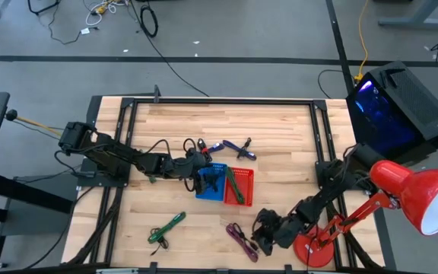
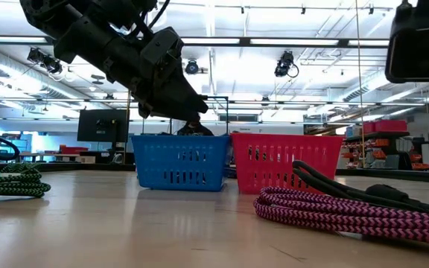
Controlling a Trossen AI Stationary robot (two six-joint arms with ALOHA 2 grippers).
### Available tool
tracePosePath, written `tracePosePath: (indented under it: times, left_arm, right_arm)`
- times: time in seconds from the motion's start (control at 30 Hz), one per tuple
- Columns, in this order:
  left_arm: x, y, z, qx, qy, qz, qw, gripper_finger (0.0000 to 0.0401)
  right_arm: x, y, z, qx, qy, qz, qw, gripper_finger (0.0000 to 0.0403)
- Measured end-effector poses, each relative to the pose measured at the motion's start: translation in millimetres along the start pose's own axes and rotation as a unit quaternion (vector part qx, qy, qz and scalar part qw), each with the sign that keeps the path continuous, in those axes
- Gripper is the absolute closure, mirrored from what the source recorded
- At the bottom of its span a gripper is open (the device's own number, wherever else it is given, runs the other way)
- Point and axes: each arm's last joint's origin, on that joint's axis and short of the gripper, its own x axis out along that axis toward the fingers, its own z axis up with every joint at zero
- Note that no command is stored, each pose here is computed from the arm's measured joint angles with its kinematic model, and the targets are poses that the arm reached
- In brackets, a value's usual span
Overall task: Pick & Place USB Port
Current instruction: Put the black USB cable into the blue basket
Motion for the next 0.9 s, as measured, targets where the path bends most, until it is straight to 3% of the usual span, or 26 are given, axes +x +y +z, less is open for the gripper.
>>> tracePosePath:
  times: [0.9]
  left_arm:
    - [0.0, -0.1, -0.2, 0.000, 0.002, -0.003, 1.000, 0.0190]
  right_arm:
    - [24.2, 2.6, 4.0, -0.012, -0.027, -0.006, 1.000, 0.0309]
